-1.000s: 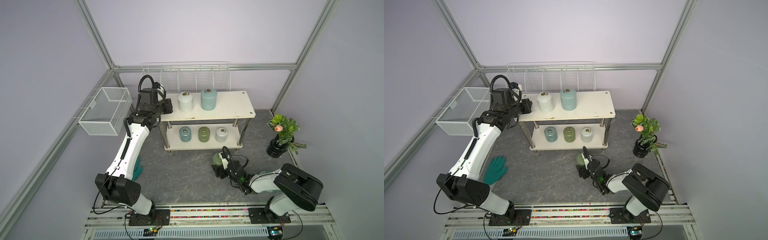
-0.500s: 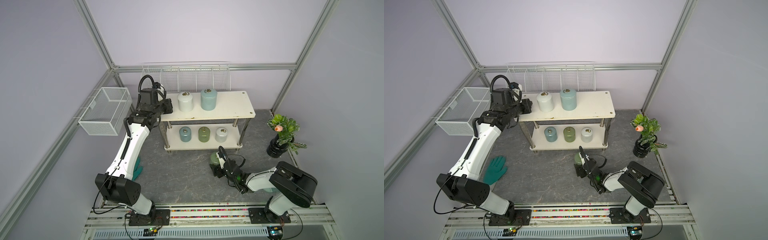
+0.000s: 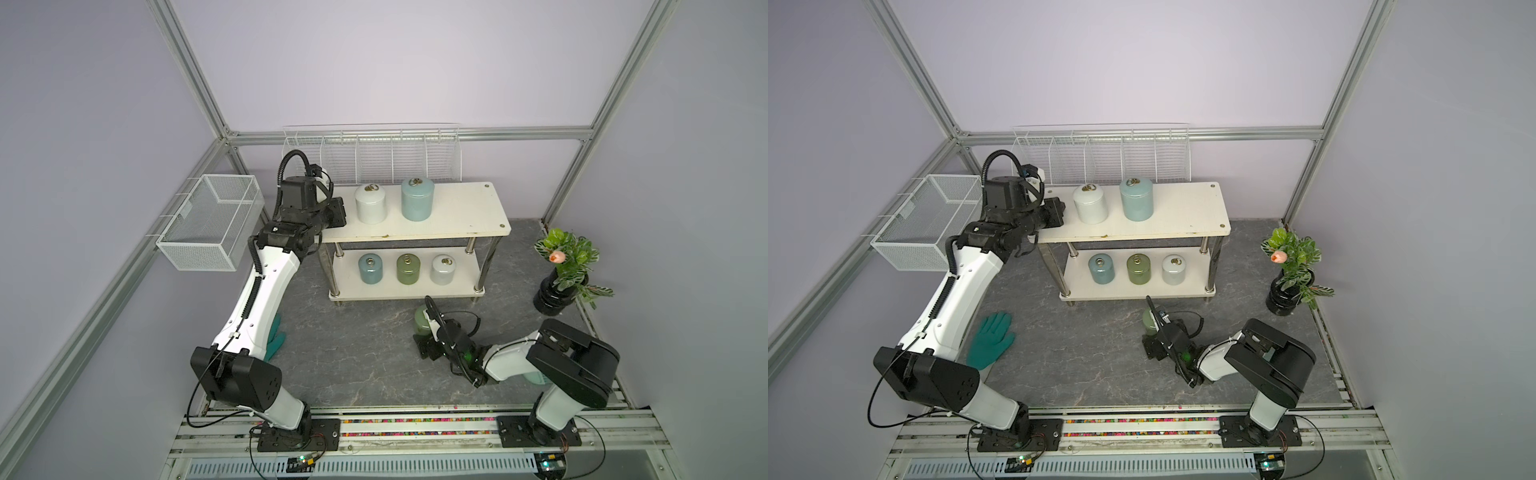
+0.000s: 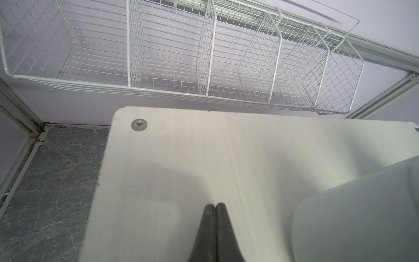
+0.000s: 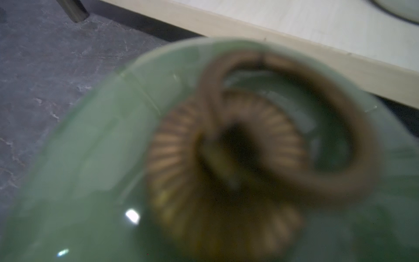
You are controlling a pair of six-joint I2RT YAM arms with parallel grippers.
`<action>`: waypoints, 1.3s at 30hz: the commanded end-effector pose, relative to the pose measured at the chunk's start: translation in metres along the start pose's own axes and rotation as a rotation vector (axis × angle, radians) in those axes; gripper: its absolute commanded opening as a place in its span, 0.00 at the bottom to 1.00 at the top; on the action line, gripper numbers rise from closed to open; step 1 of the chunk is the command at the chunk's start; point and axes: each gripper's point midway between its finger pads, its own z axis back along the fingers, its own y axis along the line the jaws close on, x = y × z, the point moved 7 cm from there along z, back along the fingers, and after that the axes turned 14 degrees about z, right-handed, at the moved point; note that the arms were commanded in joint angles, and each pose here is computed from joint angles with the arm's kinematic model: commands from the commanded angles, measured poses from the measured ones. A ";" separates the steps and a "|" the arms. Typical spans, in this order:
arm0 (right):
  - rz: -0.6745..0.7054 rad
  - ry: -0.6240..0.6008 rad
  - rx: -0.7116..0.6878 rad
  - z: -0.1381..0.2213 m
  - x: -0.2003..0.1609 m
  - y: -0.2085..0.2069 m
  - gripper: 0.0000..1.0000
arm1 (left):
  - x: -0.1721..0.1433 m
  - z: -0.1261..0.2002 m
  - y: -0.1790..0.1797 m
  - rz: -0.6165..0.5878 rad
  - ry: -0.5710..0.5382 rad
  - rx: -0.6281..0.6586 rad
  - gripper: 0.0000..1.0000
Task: Remove the tea canisters from the shelf
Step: Place the tea canister at the center of the board.
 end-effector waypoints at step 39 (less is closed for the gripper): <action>-0.053 -0.058 -0.096 0.133 0.013 -0.041 0.89 | -0.023 0.101 -0.029 -0.205 -0.014 -0.267 0.66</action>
